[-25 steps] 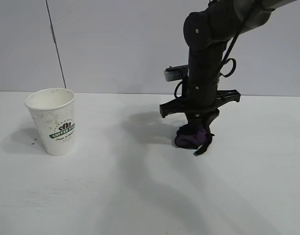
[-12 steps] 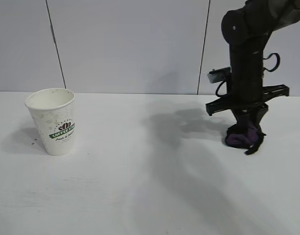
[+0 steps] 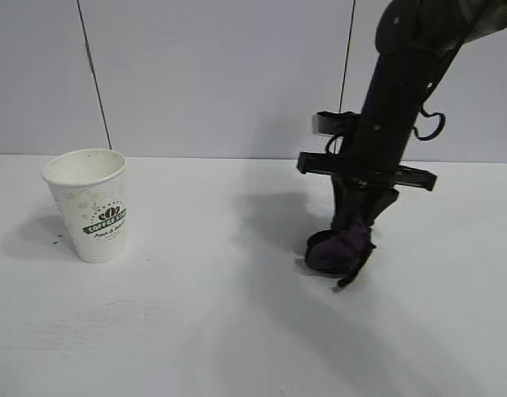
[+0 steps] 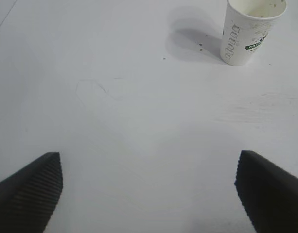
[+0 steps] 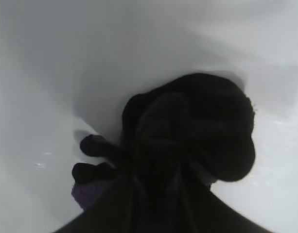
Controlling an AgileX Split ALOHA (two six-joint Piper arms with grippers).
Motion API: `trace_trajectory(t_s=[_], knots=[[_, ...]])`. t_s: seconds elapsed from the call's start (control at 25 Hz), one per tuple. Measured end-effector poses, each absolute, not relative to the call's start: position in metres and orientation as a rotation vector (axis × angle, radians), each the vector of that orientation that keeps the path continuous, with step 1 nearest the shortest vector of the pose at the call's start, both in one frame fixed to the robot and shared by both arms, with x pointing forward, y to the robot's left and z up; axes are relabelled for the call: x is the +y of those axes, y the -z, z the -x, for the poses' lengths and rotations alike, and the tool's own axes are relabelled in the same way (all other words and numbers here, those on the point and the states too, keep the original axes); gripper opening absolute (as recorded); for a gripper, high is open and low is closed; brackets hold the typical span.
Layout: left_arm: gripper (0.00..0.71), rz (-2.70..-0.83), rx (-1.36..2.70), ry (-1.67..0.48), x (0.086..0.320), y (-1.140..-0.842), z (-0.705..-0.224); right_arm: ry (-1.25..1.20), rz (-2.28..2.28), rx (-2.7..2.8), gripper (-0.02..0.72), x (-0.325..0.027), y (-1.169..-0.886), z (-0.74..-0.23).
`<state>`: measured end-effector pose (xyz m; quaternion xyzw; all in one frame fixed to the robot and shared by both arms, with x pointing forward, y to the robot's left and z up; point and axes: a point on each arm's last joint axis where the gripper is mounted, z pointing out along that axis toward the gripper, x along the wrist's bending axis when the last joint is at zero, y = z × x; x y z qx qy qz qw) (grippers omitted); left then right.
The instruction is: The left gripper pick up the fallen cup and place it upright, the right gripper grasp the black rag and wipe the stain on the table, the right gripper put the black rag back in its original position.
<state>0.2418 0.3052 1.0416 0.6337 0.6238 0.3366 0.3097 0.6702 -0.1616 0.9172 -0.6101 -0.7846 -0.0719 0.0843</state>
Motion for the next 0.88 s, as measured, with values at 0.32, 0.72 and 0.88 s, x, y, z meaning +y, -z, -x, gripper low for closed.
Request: trace_trajectory(t_s=[0.32,0.72,0.88], knots=[[0.696,-1.674,1.648,-0.889,0.305,-1.042,-0.242,0.242,1.750,-2.399,0.371,-0.142,-0.917,-0.665],[0.696,-1.674,1.648,-0.889,0.305,-1.042,-0.242,0.424,1.813,-2.488,0.599,-0.146,-0.974,-0.664],[0.696,-1.674,1.648,-0.889,0.305,-1.042,-0.242,0.362,2.007,-2.672,0.546,-0.170,-1.021,-0.660]])
